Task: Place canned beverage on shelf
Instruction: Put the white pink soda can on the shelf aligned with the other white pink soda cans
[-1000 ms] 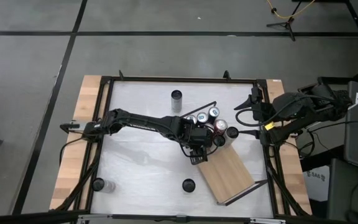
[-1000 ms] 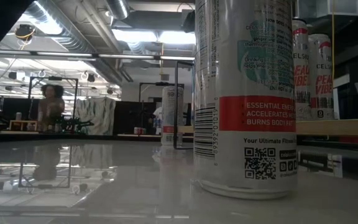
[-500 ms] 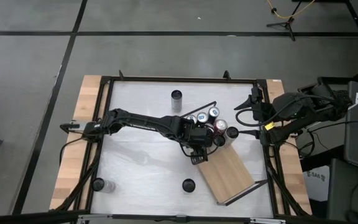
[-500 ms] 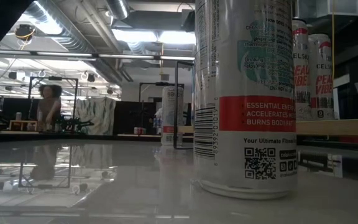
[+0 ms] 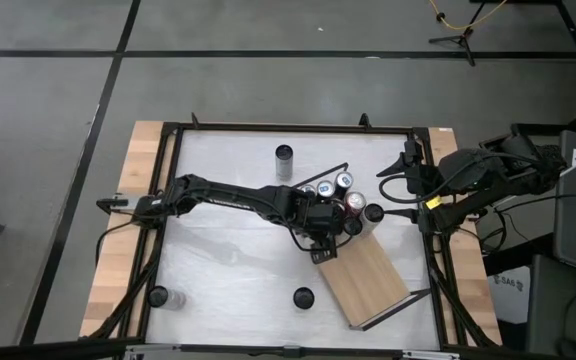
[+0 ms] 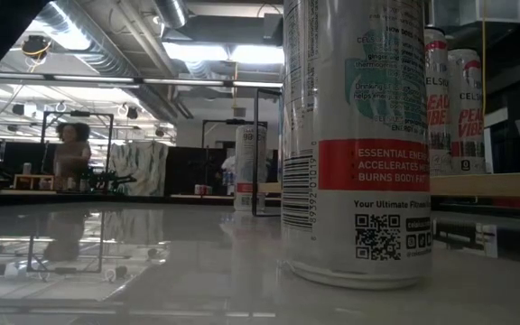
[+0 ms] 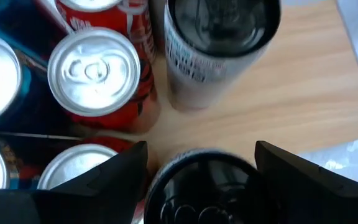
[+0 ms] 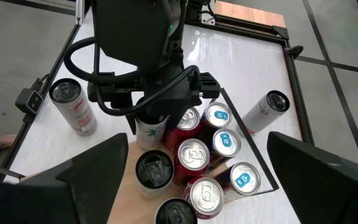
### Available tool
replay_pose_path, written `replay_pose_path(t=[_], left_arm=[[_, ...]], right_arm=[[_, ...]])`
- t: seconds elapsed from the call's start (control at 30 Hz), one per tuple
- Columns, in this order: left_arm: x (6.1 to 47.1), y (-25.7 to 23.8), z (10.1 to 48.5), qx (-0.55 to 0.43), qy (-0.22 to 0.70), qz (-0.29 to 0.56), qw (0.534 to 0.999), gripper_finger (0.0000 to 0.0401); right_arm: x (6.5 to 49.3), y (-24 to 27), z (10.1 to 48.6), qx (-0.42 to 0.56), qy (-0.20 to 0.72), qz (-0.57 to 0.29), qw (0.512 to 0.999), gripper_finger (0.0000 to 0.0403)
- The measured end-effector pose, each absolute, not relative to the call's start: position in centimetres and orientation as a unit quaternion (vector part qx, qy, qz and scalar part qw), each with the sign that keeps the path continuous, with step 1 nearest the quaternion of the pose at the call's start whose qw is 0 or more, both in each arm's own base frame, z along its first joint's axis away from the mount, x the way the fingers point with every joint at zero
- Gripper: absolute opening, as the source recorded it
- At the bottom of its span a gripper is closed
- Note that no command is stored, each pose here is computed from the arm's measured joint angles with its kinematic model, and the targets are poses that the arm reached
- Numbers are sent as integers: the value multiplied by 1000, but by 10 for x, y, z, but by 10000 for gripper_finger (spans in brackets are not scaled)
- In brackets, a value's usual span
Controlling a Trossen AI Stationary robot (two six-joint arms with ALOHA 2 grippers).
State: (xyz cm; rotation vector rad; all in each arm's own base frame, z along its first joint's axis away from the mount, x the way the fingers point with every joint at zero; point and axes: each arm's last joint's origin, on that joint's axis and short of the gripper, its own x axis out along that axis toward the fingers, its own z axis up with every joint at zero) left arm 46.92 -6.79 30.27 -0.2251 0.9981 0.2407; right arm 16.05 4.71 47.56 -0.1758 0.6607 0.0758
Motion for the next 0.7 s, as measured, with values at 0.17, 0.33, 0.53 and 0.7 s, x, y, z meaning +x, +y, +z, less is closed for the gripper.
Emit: replay_pose_path(t=[0.17, 0.33, 0.53, 0.7], left_arm=[[472, -68, 304, -110, 464, 113, 872, 288], [473, -68, 305, -107, 453, 121, 877, 288], [477, -69, 308, -113, 434, 116, 886, 288], [478, -69, 309, -115, 424, 115, 891, 288]], right_arm=[[160, 47, 476, -86, 324, 37, 941, 374], [160, 47, 476, -86, 324, 37, 941, 374], [160, 47, 476, -86, 324, 37, 941, 374], [160, 47, 476, -86, 324, 37, 941, 374]])
